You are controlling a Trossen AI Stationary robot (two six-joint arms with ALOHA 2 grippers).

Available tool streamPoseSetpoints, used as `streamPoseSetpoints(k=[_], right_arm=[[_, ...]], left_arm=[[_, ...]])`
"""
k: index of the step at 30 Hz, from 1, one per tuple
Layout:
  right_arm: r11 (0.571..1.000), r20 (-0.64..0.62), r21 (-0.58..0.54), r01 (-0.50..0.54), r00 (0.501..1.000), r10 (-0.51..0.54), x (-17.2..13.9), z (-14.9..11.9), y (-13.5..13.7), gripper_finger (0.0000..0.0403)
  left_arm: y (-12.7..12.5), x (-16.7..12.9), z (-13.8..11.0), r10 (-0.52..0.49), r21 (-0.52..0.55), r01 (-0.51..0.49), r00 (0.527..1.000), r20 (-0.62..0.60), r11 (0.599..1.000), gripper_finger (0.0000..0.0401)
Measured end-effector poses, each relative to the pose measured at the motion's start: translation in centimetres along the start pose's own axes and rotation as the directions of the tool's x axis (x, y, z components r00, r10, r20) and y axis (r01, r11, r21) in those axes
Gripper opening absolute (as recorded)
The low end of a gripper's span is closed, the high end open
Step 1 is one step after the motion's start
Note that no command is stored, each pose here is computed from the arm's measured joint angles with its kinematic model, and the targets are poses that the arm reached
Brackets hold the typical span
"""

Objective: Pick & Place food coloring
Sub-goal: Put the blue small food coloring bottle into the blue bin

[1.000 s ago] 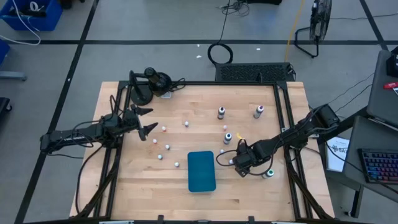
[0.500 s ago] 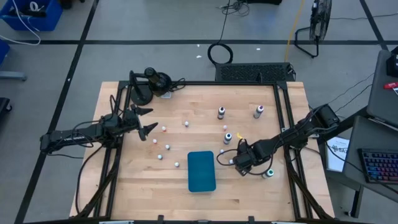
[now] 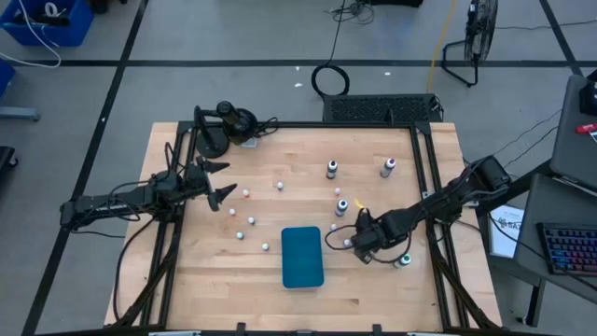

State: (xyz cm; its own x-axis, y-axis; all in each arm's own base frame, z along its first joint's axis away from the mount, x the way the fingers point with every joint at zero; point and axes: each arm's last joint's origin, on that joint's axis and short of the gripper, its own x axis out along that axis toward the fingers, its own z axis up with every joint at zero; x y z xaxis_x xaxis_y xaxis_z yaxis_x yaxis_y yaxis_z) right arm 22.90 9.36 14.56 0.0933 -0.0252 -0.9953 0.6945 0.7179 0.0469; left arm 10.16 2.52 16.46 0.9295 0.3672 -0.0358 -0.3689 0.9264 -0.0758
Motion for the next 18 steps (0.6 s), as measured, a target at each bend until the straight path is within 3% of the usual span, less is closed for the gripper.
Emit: streamPoseSetpoints(k=[5,10,12,16,18], right_arm=[[0.995,0.119,-0.050,-0.090,0.988,0.095,-2.3,0.3,-0.1,0.0054],[0.965,0.319,-0.164,-0.206,0.914,0.249,-5.3,1.0,0.1,0.0054],[0.921,0.398,-0.271,-0.279,0.839,0.371,-6.6,1.5,0.9,0.0054],[0.791,0.497,-0.508,-0.342,0.634,0.593,-9.4,2.5,2.9,0.0054],[0.766,0.511,-0.568,-0.300,0.602,0.614,-10.9,3.1,3.8,0.0054]], left_arm=[[0.0,0.0,0.0,0.000,0.000,0.000,1.000,0.000,1.000,0.0390],[0.0,0.0,0.0,0.000,0.000,0.000,1.000,0.000,1.000,0.0390],[0.0,0.0,0.0,0.000,0.000,0.000,1.000,0.001,1.000,0.0390],[0.0,0.0,0.0,0.000,0.000,0.000,1.000,0.000,1.000,0.0390],[0.0,0.0,0.0,0.000,0.000,0.000,1.000,0.000,1.000,0.0390]])
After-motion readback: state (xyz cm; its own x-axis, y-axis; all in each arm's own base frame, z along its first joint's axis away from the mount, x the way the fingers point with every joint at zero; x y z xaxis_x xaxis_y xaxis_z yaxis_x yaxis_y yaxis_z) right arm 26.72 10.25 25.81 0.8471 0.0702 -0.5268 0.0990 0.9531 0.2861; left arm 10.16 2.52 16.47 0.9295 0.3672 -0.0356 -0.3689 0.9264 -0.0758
